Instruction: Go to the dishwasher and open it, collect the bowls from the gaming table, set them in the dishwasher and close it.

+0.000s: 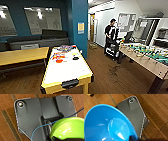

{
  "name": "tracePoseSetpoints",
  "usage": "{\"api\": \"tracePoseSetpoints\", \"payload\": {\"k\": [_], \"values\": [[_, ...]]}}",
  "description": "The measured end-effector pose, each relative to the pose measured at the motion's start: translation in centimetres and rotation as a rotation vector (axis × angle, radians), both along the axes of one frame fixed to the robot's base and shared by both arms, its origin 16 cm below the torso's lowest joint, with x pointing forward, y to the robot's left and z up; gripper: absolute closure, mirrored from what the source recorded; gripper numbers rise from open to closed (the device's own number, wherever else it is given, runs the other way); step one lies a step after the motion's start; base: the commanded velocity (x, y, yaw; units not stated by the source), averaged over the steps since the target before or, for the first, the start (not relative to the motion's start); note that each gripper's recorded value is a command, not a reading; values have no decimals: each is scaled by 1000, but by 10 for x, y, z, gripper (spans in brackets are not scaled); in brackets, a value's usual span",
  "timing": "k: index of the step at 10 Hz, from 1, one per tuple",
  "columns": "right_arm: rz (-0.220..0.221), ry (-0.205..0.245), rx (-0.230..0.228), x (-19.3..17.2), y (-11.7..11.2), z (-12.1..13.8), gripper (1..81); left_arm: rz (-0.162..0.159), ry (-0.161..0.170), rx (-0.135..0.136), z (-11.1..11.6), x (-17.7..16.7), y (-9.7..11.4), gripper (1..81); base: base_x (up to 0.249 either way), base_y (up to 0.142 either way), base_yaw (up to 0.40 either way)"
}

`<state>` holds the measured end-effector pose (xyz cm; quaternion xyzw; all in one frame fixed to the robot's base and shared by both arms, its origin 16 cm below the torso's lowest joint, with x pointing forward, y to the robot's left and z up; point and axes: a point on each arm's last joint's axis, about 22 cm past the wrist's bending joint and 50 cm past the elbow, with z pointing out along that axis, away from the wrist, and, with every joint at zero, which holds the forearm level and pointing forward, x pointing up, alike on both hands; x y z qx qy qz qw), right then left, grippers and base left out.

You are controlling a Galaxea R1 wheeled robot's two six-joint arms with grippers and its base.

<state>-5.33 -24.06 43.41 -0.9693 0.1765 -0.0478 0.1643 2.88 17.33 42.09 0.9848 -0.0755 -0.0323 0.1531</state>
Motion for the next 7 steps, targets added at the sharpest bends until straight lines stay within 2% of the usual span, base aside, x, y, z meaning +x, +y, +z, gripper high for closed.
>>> {"api": "tracePoseSetpoints", "payload": {"k": [1,3,5,7], "values": [[1,1,-10,0,-3,-1,811,0,-1,-2,0,0,0,811,0,0,-395],[15,-4,-8,1,4,-3,811,15,-25,-49,3,3,-9,811,0,0,-395],[21,-6,-13,1,4,-3,811,17,-33,-41,2,5,-2,811,0,0,-395],[22,-4,-21,0,0,-4,811,18,-34,-45,2,3,-3,811,0,0,-395]]}}
